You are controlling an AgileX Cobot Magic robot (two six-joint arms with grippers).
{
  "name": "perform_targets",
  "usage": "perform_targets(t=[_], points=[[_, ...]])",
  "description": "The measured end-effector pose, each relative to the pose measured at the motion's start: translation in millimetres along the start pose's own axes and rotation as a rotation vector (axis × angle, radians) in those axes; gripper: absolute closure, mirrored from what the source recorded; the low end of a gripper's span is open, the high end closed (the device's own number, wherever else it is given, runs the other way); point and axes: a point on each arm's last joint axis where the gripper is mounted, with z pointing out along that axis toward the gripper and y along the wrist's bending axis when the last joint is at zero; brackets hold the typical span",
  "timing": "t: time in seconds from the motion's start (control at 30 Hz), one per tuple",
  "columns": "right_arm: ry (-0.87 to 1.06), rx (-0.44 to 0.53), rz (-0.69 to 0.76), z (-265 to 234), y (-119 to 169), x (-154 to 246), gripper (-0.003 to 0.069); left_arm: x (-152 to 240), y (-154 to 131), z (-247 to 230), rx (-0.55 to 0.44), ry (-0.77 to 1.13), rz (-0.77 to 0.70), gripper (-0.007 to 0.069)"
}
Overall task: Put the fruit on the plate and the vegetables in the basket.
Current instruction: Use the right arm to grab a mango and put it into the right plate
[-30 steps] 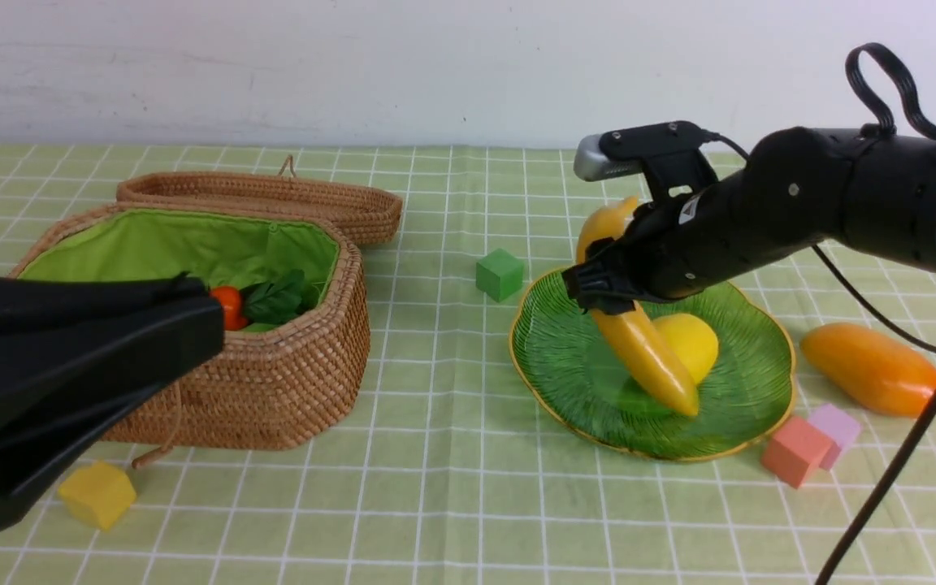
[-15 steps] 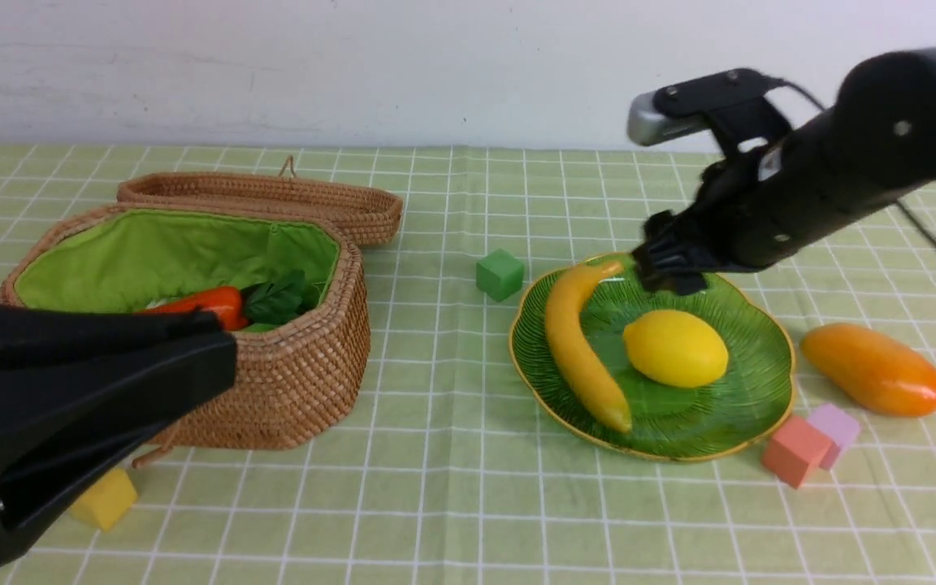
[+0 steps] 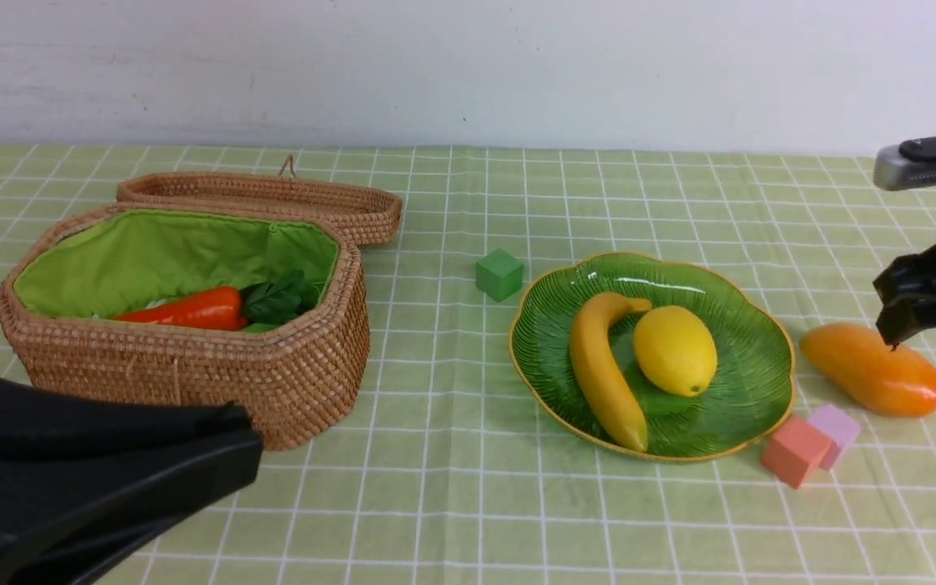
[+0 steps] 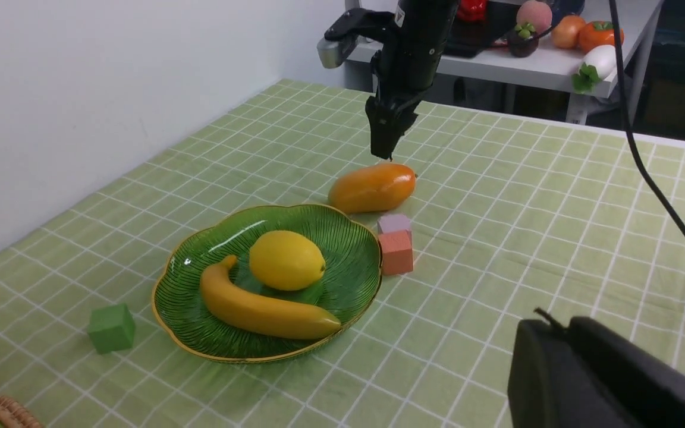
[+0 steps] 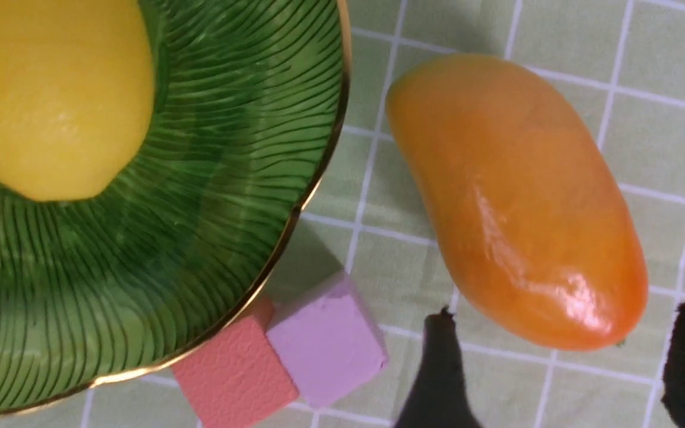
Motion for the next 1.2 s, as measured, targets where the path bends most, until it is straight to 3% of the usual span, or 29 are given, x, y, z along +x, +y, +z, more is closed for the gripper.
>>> perform_targets(t=[0.13,0.2,0.37,0.63,0.8,1.07,1.2], points=[[0.003,0.008,-0.014,28.0,-5.9,-2.3,-0.0003,0.1,-0.1,0.0,0.001,0.001,0.0,0.0592],[0.012,0.027,-0.033,42.2,-9.0,-2.4,-0.0016,0.1,-0.1,0.0,0.001,0.001,0.0,0.0592],[0.054,0.081,-0.097,72.2,-17.4,1.1,-0.0008,0.1,-0.1,0.0,0.001,0.002,0.0,0.059],[0.095,0.078,-0.106,103.5,-20.1,7.1,0.0009,0.3,-0.3,0.0,0.003,0.003,0.0,0.0589],[0.089,0.074,-0.088,104.0,-19.8,6.3,0.006,0.3,-0.3,0.0,0.003,0.003,0.0,0.0587],[0.078,0.068,-0.074,104.2,-19.2,5.4,0.0062,0.3,-0.3,0.0,0.004,0.003,0.0,0.0586],[0.03,0.038,-0.019,81.5,-14.1,-0.3,0.0062,0.5,-0.5,0.0,0.006,0.005,0.0,0.0586]])
